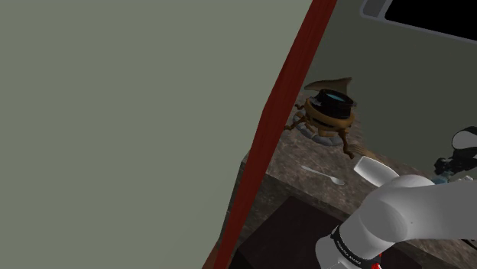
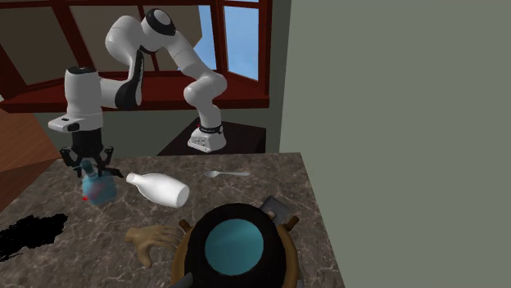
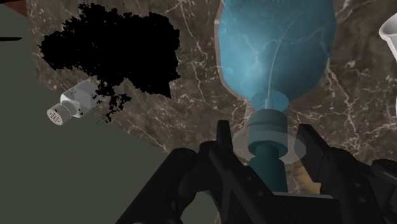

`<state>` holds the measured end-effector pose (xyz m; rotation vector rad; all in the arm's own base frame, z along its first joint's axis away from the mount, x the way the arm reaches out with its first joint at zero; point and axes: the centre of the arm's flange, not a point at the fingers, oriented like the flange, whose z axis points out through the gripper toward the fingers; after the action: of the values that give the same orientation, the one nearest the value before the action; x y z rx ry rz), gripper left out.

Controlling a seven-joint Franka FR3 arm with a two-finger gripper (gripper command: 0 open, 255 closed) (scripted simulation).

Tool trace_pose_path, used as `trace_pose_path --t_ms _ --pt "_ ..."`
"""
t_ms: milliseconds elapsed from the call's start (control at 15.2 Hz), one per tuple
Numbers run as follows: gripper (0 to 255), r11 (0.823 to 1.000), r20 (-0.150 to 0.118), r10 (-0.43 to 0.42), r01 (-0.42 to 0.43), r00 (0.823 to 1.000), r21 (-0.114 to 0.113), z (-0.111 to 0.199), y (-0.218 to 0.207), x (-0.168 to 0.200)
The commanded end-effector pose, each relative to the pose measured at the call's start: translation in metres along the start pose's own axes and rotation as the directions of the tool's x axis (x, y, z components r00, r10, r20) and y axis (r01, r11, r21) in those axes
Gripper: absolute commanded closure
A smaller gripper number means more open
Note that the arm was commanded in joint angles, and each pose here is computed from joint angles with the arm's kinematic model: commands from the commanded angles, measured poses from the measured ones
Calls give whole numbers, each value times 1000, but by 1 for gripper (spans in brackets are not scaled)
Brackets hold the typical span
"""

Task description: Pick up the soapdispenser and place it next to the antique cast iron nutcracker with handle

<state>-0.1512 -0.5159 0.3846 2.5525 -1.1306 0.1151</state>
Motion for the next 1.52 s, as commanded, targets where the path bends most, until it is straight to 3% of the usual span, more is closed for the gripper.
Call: trace_pose_path --t_ms 0,264,726,792,1122,1386,1452 --pt "255 1000 -1 0 0 1000 -1 9 -3 -2" --pt "255 1000 -1 0 0 1000 -1 29 -9 -6" --pt "255 1000 -1 0 0 1000 -1 29 -9 -6" --pt "0 1000 -1 0 0 1000 0 27 -6 -8" --pt "0 1000 -1 0 0 1000 -1 29 -9 -6" --pt "0 1000 -1 0 0 1000 -1 -21 -9 -6" --pt "0 1000 -1 0 0 1000 -1 -21 -9 -6"
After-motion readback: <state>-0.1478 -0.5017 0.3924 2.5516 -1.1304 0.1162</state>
